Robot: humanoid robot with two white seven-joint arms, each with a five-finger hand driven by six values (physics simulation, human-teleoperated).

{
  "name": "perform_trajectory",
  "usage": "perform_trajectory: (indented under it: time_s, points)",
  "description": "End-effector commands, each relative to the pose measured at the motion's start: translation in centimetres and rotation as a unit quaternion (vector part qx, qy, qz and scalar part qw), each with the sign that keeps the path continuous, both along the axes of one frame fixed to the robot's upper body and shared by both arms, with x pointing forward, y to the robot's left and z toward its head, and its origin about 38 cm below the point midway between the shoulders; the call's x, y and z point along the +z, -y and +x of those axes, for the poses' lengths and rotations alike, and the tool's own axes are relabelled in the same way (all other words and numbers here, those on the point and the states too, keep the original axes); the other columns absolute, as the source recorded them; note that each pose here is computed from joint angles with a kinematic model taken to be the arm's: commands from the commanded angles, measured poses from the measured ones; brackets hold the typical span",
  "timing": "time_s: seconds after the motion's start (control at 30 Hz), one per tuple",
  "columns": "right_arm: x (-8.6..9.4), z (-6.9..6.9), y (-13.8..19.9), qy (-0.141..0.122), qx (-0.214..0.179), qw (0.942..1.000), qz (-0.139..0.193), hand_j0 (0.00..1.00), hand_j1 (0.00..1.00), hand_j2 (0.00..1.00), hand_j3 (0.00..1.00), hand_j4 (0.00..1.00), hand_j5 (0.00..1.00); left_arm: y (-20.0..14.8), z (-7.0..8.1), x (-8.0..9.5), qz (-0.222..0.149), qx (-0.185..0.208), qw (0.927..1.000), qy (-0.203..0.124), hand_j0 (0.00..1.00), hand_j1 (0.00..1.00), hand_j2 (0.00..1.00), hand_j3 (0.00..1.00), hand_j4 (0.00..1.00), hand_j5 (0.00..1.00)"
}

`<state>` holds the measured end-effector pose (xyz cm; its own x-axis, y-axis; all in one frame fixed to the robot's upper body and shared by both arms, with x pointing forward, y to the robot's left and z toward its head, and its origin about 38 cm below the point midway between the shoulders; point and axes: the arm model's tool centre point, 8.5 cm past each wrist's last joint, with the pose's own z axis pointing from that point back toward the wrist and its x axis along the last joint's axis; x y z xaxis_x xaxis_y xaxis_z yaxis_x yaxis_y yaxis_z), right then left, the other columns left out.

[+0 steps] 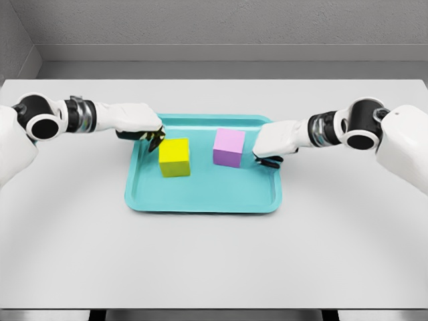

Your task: Push two cubes

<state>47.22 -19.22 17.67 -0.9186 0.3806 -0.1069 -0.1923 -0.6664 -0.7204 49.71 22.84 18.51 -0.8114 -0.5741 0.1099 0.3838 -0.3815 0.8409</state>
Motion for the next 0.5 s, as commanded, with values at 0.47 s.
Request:
perform_trajectory:
  time_s: [0.47]
  points:
    - [2.2, 5.1, -0.4, 0.009, -0.065, 0.9976, 0.020, 0.00, 0.00, 0.00, 0.00, 0.00, 0.00, -0.4, -4.3, 0.8, 0.004, -0.059, 0.9983, -0.003, 0.29, 0.29, 0.29, 0.29, 0.29, 0.29]
